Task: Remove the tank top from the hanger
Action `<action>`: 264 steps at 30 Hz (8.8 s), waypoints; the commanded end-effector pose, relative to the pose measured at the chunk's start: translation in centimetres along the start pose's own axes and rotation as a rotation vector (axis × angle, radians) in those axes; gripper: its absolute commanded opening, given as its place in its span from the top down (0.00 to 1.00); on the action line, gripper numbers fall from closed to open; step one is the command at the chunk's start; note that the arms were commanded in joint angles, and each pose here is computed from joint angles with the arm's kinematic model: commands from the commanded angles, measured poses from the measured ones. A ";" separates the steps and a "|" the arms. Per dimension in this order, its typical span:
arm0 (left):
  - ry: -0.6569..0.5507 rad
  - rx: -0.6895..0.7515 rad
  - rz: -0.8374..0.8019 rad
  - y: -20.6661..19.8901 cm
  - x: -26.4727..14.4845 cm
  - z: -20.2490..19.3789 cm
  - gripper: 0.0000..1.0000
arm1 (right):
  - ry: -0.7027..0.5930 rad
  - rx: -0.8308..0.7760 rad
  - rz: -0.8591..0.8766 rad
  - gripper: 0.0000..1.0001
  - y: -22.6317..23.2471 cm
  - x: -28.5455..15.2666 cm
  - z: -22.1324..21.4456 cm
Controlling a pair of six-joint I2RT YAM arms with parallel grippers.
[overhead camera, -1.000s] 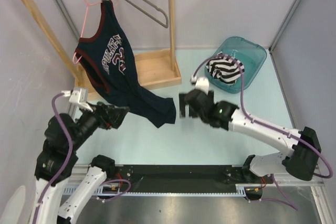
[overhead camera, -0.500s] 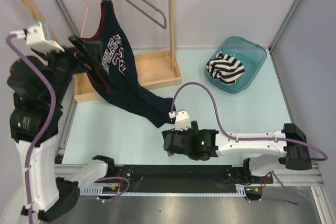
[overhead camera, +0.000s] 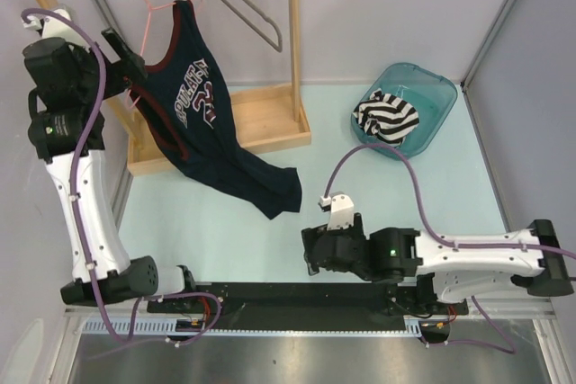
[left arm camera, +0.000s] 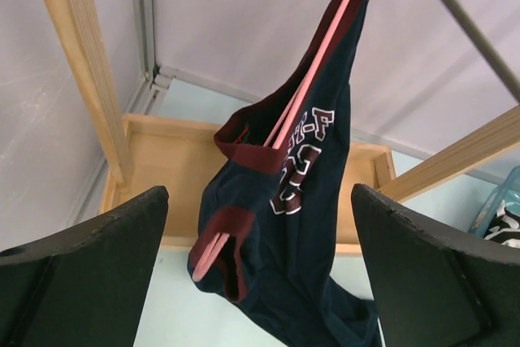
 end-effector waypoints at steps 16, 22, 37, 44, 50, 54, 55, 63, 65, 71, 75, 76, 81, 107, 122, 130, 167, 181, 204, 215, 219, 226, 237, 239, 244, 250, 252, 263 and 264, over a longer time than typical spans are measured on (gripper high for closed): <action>0.063 0.026 -0.021 2.3 5.3 -4.1 0.20 | -0.125 0.143 0.179 0.00 -1.5 -4.0 1.9; 0.038 0.007 -0.092 1.3 4.5 -4.2 0.51 | -0.107 0.137 0.174 0.00 -1.7 -4.1 1.5; -0.076 -0.045 -0.330 -4.1 -0.6 0.1 1.00 | -0.143 0.102 0.159 0.01 -2.0 -4.1 2.3; -0.110 -0.077 -0.442 -6.4 -4.2 1.8 1.00 | -0.128 0.178 0.181 0.01 -1.9 -4.4 1.5; -0.138 -0.079 -0.473 -6.8 -7.5 1.3 1.00 | -0.123 0.188 0.168 0.01 -2.6 -4.7 1.2; -0.175 -0.046 -0.486 -6.9 -10.1 1.2 1.00 | -0.144 0.159 0.156 0.01 -2.7 -4.7 1.8; -0.185 -0.045 -0.471 -6.8 -10.2 1.3 1.00 | -0.149 0.151 0.155 0.01 -2.7 -4.6 1.9; -0.124 -0.057 -0.464 -6.8 -7.2 1.4 1.00 | -0.152 0.096 0.165 0.00 -1.5 -4.5 4.0; -0.115 -0.059 -0.484 -7.1 -7.3 1.4 1.00 | -0.152 0.106 0.168 0.00 -1.4 -4.6 4.1; -0.117 -0.023 -0.441 -5.7 -9.5 -1.0 1.00 | -0.158 0.160 0.181 0.01 -1.8 -4.8 3.6; -0.153 -0.017 -0.354 -3.4 -12.9 -3.9 1.00 | -0.167 0.187 0.188 0.01 -2.2 -5.2 3.6; -0.148 -0.026 -0.350 -3.1 -13.3 -4.7 1.00 | -0.171 0.188 0.190 0.01 -2.3 -5.4 3.6; 0.014 -0.185 -0.437 -1.8 -13.3 -12.8 1.00 | -0.176 0.164 0.160 0.01 -2.7 -5.3 3.8; 0.757 -0.195 -1.099 -7.9 -16.8 -32.5 1.00 | -0.272 0.195 0.113 0.04 -4.7 -6.5 7.1; 0.826 -0.172 -1.328 -11.3 -22.4 -33.5 1.00 | -0.433 0.152 -0.075 0.13 -7.8 -8.3 11.5; 0.874 -0.152 -1.394 -11.6 -23.5 -34.3 1.00 | -0.423 0.187 -0.057 0.22 -7.6 -7.3 11.0; 0.663 0.038 -0.941 -10.0 -18.7 -33.9 0.67 | -0.439 0.042 -0.302 1.00 -8.7 -4.3 12.9; 0.700 0.055 -0.999 -11.4 -19.3 -36.1 0.62 | -0.404 0.048 -0.249 1.00 -8.0 -3.3 11.9; 0.743 -0.006 -1.082 -11.6 -20.8 -36.2 0.74 | -0.407 0.068 -0.223 1.00 -8.4 -3.7 11.5; 0.770 0.013 -1.065 -12.0 -20.6 -37.0 0.78 | -0.402 0.081 -0.208 1.00 -8.3 -3.6 11.3; 0.740 0.000 -1.059 -11.8 -20.5 -36.4 0.85 | -0.396 0.075 -0.212 1.00 -8.2 -3.3 11.2; 0.718 -0.014 -1.079 -11.9 -20.8 -35.5 0.71 | -0.378 0.077 -0.210 1.00 -8.2 -3.0 10.7; 0.752 0.007 -1.073 -11.8 -20.7 -36.6 0.71 | -0.383 0.085 -0.197 1.00 -8.0 -3.1 10.9; 0.751 0.009 -1.069 -11.8 -20.6 -36.7 0.73 | -0.381 0.082 -0.196 1.00 -8.0 -3.1 10.9; 0.752 0.012 -1.069 -11.9 -20.5 -36.7 0.81 | -0.378 0.079 -0.191 1.00 -7.8 -3.0 10.9; 0.737 0.013 -1.061 -12.1 -20.4 -36.4 1.00 | -0.376 0.078 -0.198 1.00 -8.0 -2.9 10.8; 0.716 0.008 -1.009 -11.9 -19.8 -36.0 1.00 | -0.370 0.074 -0.209 1.00 -8.2 -2.9 10.6; 0.595 -0.092 -0.982 -9.0 -20.4 -32.5 1.00 | -0.388 0.330 -0.391 1.00 -13.5 -3.9 8.4; 0.583 -0.092 -0.967 -8.7 -20.3 -32.4 1.00 | -0.392 0.348 -0.388 1.00 -13.7 -4.0 8.2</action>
Point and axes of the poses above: each gripper's point midway between its finger pads, its own x axis out along the fingers, its own y axis along the line the jaws close on, z = x × y, the point moved 4 cm from there along -x, back along the fingers, and after that the axes turned 10 degrees about -x, right-handed, at the moved point
